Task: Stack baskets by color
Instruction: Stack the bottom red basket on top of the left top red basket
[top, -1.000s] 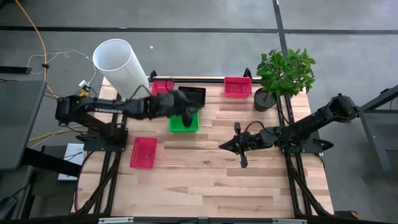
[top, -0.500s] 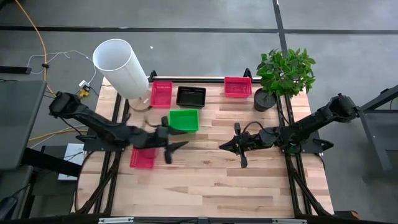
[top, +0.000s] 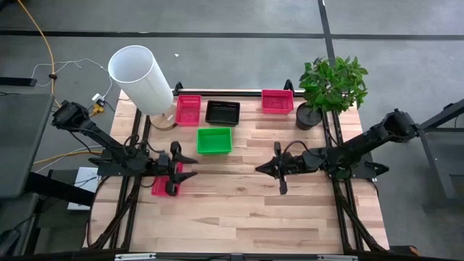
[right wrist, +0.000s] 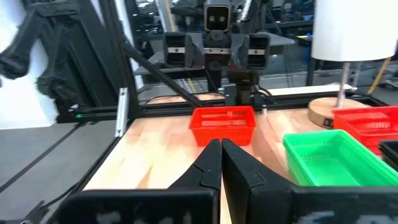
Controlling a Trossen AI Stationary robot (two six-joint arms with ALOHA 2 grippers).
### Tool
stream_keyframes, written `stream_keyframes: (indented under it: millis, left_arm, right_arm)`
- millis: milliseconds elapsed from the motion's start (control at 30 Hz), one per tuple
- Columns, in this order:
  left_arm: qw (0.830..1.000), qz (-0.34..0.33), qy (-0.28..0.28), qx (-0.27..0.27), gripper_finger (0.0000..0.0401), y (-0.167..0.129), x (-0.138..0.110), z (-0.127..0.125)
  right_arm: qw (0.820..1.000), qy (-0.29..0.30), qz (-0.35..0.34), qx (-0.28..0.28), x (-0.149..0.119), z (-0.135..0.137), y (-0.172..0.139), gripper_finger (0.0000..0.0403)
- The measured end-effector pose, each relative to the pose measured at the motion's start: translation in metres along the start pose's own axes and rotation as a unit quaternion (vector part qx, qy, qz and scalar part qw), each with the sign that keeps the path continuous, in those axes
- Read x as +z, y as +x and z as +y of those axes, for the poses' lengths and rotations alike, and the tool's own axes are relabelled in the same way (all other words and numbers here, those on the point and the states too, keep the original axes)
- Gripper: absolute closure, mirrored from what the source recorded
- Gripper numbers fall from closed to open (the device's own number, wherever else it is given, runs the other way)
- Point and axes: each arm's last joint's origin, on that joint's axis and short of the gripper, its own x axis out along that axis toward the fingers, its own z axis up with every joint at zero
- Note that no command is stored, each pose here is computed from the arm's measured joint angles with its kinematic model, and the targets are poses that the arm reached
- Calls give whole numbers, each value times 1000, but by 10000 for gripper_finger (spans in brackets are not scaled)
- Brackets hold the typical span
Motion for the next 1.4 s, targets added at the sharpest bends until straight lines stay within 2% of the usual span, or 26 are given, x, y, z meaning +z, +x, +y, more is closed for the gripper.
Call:
stream_keyframes:
  millis: [67, 433, 600, 700, 767, 867, 967, 1033, 1200, 1333, 1400]
  left_arm:
    - [1000, -2, 0, 12, 217, -1, 0, -1]
    - [1000, -14, -8, 8, 217, -1, 3, -2]
    - [999, -3, -31, -33, 217, 1, 5, -7]
    - [998, 43, -7, -51, 217, 6, 11, -19]
    - [992, 111, 15, -54, 217, 10, 15, -28]
    - [967, 249, 20, -42, 217, 10, 26, -39]
    - [924, 382, 2, -21, 217, 2, 32, -46]
    - [897, 442, -6, -15, 217, -4, 34, -51]
    - [857, 516, -10, -7, 217, -19, 24, -63]
    - [825, 564, 21, 17, 217, -27, 7, -70]
    - [815, 577, 43, 28, 217, -29, -1, -73]
  right_arm:
    - [1000, 0, -1, -7, 0, 0, 0, 403]
    - [1000, 4, 3, -10, -1, 0, 0, 403]
    - [1000, 4, 4, -8, -1, 0, 0, 403]
    - [1000, 4, 4, -8, -1, 0, 0, 403]
    - [1000, 3, 4, -7, -1, 0, 0, 403]
    - [1000, 1, 11, -4, -2, 0, 0, 403]
    - [1000, 2, 15, -3, -3, 0, 0, 403]
    - [1000, 2, 15, -3, -3, 0, 0, 403]
    - [1000, 2, 15, -3, -3, 0, 0, 403]
    - [1000, 3, 17, -3, -3, 0, 0, 403]
    - [1000, 6, 18, -3, -4, 0, 0, 403]
